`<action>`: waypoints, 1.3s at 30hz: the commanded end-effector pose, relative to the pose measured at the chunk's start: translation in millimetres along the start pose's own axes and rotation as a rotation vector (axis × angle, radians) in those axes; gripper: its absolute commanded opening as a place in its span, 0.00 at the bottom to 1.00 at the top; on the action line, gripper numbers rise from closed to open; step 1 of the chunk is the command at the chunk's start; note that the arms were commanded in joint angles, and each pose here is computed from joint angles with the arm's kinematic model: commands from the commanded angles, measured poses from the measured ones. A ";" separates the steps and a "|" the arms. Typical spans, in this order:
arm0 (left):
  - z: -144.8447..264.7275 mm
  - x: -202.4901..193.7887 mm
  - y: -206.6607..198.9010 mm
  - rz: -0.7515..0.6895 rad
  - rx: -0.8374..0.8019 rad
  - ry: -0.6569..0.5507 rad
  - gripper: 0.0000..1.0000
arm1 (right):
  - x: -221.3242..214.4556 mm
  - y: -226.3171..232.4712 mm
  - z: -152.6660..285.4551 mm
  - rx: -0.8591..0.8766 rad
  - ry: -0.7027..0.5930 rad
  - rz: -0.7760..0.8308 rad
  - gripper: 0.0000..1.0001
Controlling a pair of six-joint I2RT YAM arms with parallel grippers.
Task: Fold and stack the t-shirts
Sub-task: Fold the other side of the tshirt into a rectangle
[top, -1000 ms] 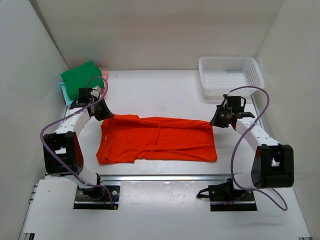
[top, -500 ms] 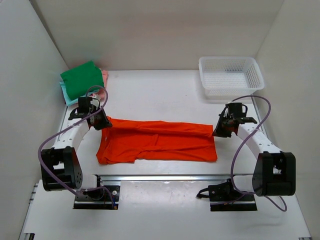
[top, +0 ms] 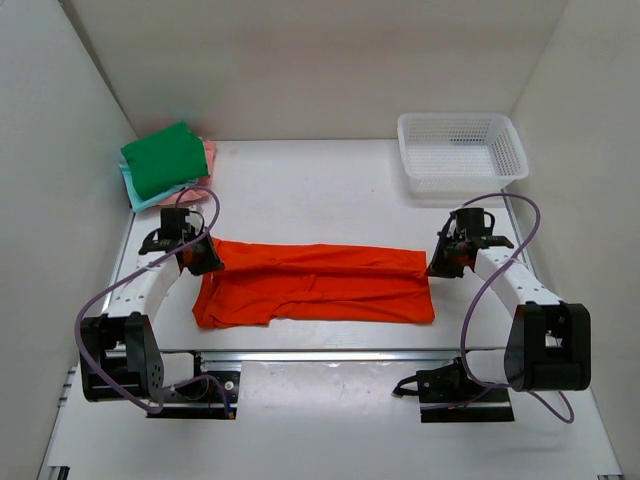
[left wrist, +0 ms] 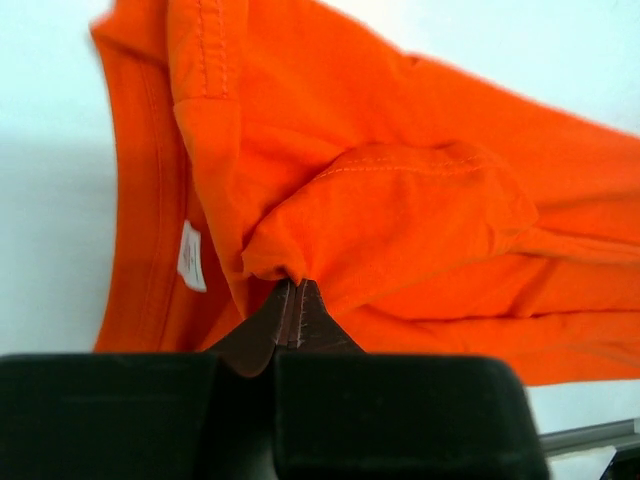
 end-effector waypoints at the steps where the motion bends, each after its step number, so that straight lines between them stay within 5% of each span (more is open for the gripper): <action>1: 7.7 -11.3 -2.4 -0.009 -0.018 -0.003 0.00 | 3.4 -5.7 0.0 -0.039 -0.009 0.021 0.00; 8: 6.6 -22.9 6.0 0.034 -0.003 0.013 0.01 | 4.2 -5.2 1.2 -0.053 0.017 0.007 0.00; 9: 7.3 -24.0 5.9 0.035 0.001 0.018 0.05 | 4.0 -6.0 0.8 -0.053 0.020 -0.002 0.00; 12: 10.5 -19.0 6.3 0.067 0.022 0.000 0.42 | 4.5 -2.1 4.7 -0.046 0.018 -0.016 0.10; 15: 16.2 -12.6 3.3 0.082 0.034 -0.020 0.49 | 13.1 7.9 13.7 -0.062 -0.015 0.038 0.23; 19: 22.9 -1.1 -2.5 0.114 0.039 -0.045 0.50 | 26.9 33.3 23.7 0.015 -0.062 0.107 0.27; 23: 29.2 7.3 -13.0 0.145 -0.002 -0.063 0.48 | 13.3 104.6 25.4 0.316 -0.088 0.303 0.00; 28: 29.3 6.8 -16.9 0.180 -0.045 -0.059 0.47 | -18.1 161.4 10.9 0.578 -0.013 0.431 0.00; 39: 25.2 5.5 -20.7 0.215 -0.092 -0.046 0.43 | -74.9 222.5 -15.2 0.708 0.179 0.649 0.00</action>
Point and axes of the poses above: each gripper's point midway between its finger pads, its own z axis back along the fingers, its own y axis along the line the jaws close on, x = y × z, the point moved 7 cm from there along z, back along the fingers, and after that the axes turned 8 degrees about z, right-handed, at the moved point
